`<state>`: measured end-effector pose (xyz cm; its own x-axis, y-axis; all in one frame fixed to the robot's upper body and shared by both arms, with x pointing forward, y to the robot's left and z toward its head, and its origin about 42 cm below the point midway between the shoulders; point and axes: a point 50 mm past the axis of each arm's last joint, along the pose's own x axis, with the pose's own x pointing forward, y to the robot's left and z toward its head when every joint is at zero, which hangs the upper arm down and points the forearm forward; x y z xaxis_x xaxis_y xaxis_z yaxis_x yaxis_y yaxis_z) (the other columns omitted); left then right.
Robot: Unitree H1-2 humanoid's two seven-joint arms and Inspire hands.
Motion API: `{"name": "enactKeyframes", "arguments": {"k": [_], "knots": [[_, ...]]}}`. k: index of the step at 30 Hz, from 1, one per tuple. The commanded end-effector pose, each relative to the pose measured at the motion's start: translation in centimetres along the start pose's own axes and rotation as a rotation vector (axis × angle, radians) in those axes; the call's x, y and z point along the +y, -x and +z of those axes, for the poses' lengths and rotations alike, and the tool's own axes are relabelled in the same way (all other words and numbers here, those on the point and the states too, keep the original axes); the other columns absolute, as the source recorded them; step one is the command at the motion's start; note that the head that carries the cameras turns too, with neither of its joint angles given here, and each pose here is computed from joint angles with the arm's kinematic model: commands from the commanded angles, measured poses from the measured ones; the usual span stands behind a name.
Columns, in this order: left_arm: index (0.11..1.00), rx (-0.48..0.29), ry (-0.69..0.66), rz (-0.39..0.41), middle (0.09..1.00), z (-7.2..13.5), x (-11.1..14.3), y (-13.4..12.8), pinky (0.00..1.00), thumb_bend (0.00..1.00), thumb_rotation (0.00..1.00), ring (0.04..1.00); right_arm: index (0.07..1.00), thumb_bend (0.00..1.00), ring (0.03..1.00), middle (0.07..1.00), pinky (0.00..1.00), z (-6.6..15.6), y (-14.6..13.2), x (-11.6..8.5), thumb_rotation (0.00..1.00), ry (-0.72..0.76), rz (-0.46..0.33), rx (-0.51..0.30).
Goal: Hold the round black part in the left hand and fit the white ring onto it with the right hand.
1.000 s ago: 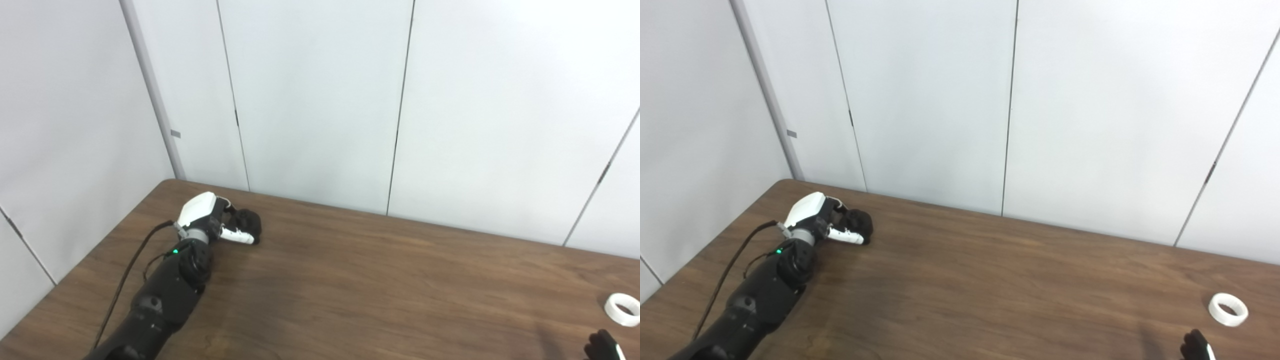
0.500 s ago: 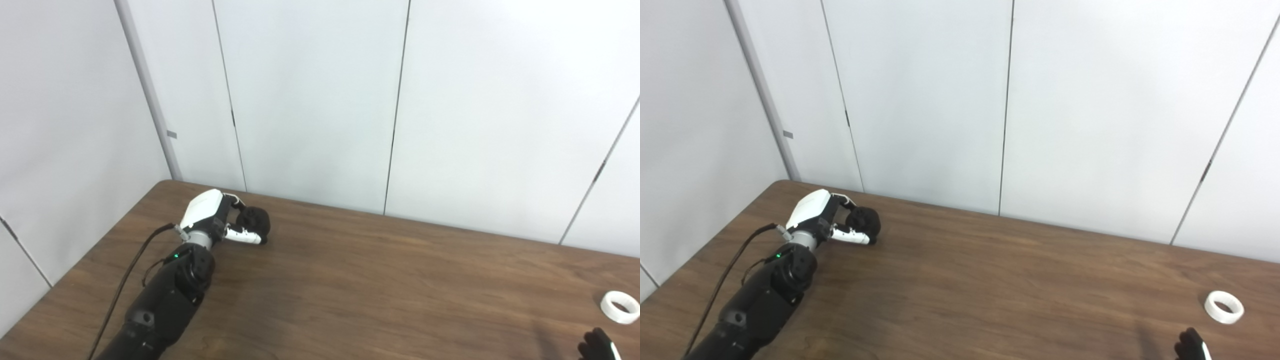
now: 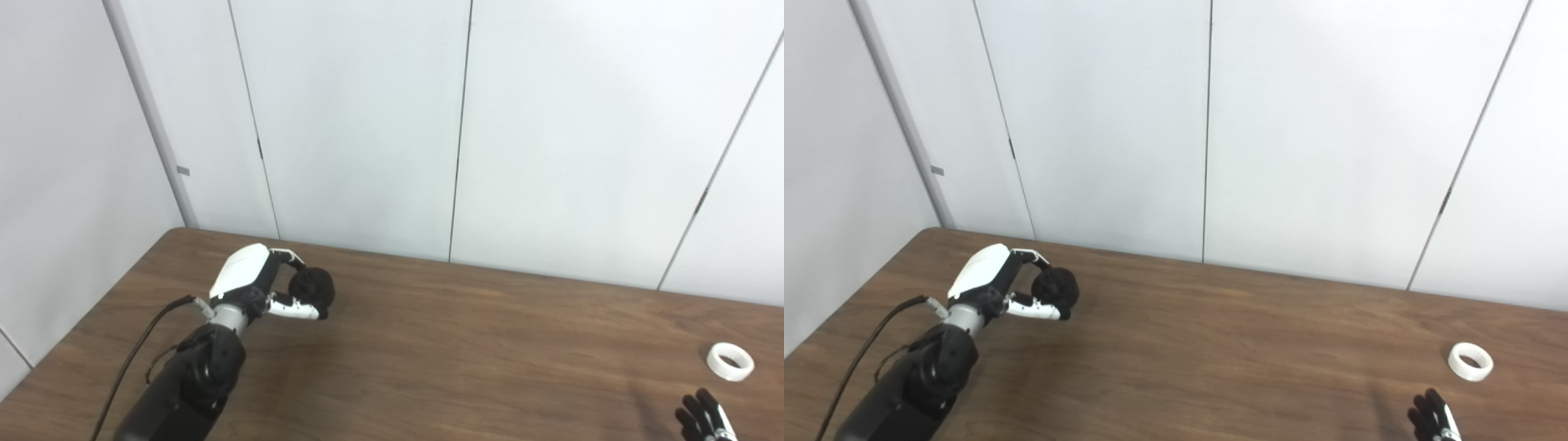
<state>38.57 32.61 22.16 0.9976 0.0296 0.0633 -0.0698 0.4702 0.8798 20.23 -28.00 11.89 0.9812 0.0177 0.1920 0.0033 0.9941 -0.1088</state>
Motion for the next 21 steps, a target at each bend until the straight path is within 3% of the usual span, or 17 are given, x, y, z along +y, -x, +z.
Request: {"name": "enactKeyframes", "arguments": {"k": [1, 4, 8, 21], "knots": [[0.486, -0.124, -0.067, 0.114, 0.78, 3.0, 4.2, 1.1, 0.91, 0.52, 0.04, 0.874, 0.987, 0.51, 0.966, 0.98, 0.99, -1.4, 8.9, 1.3, 1.0, -0.045, -0.018, 0.181], [0.486, -0.174, -0.063, 0.093, 0.777, 4.4, 3.4, 3.1, 0.92, 0.52, 0.04, 0.872, 0.999, 0.48, 0.972, 0.986, 1.0, -1.1, 8.9, 1.4, 1.0, -0.053, 0.0, 0.173], [0.485, -0.258, -0.086, 0.075, 0.769, 6.1, 2.0, 5.5, 0.99, 0.52, 0.04, 0.864, 0.995, 0.54, 0.951, 0.971, 1.0, -0.5, 8.9, 1.5, 1.0, -0.039, 0.001, 0.196], [0.485, -0.401, -0.11, 0.004, 0.765, 10.3, -1.6, 11.3, 0.99, 0.52, 0.05, 0.87, 0.961, 0.61, 0.909, 0.935, 0.95, 0.5, 8.9, 1.9, 0.99, 0.003, -0.004, 0.198]]}}
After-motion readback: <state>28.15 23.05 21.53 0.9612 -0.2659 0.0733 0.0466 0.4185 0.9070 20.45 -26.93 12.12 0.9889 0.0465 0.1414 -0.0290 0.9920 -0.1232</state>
